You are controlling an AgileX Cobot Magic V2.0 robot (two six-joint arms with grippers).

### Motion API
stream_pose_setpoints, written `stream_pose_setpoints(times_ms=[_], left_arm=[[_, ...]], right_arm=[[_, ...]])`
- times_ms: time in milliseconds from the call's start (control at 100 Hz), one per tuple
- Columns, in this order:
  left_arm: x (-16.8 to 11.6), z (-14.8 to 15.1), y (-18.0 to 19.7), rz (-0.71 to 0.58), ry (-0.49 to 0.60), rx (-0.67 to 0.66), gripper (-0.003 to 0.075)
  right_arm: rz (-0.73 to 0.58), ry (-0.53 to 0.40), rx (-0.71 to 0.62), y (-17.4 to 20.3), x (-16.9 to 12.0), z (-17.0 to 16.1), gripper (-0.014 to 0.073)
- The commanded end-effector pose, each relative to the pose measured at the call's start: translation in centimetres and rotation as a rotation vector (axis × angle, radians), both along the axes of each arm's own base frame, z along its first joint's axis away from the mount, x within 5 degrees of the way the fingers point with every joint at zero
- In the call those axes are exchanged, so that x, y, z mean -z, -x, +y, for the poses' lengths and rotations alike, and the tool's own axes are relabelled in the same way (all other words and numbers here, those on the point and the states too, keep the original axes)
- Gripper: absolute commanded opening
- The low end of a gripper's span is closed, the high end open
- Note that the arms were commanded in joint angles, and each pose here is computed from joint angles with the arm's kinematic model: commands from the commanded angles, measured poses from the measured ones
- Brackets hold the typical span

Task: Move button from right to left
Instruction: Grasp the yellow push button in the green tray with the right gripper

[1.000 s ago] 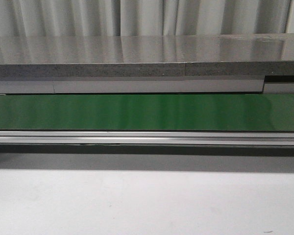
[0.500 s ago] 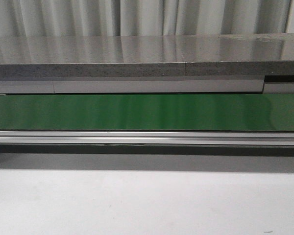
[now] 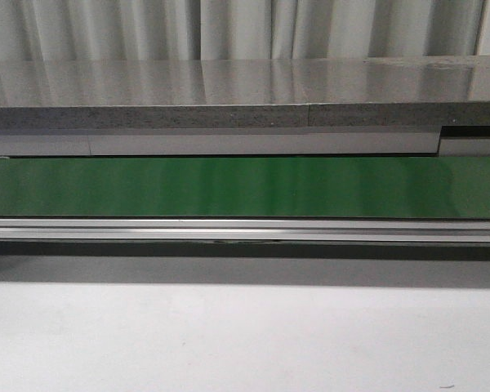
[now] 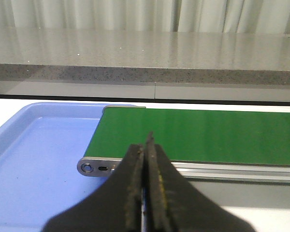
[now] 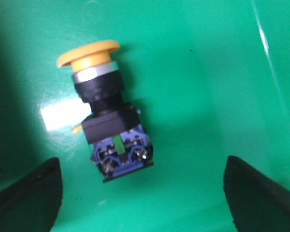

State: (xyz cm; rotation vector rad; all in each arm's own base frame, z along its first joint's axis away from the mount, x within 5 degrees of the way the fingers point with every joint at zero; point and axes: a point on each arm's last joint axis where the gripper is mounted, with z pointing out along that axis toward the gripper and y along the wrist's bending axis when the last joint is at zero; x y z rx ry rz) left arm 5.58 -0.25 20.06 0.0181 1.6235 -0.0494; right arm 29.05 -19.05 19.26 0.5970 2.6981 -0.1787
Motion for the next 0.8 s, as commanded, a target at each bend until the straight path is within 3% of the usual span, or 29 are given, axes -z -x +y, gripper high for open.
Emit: stream_pose_setpoints(times_ms=[0, 140, 330, 470, 610, 790], left_arm=[[0.6, 0.0, 0.0, -0.064, 0.019, 0.001, -0.0020], [0.6, 0.0, 0.0, -0.064, 0.019, 0.001, -0.0020], [0.6, 0.0, 0.0, -0.064, 0.019, 0.001, -0.0020], [0.6, 0.0, 0.0, -0.064, 0.019, 0.001, -0.0020], [0.6, 0.0, 0.0, -0.064, 0.019, 0.001, -0.0020], [0.6, 0.0, 0.0, -0.064, 0.019, 0.001, -0.0020]], right_arm=[[-0.081, 0.044, 0.007, -0.7, -1.6, -0.7, 0.0662], [-0.078, 0.038, 0.008, -1.4, -1.0, -1.0, 0.0582], [-0.079, 0.029, 0.006, -1.8, -0.5, -0.9, 0.0265], [-0.091, 0.033, 0.004, -2.0, -0.6, -0.8, 0.0104], [-0.115, 0.030, 0.003, -1.9, -1.9, -0.2, 0.0083], [-0.170, 0.057, -0.036, -1.0, -6.0, 1.8, 0.0083]])
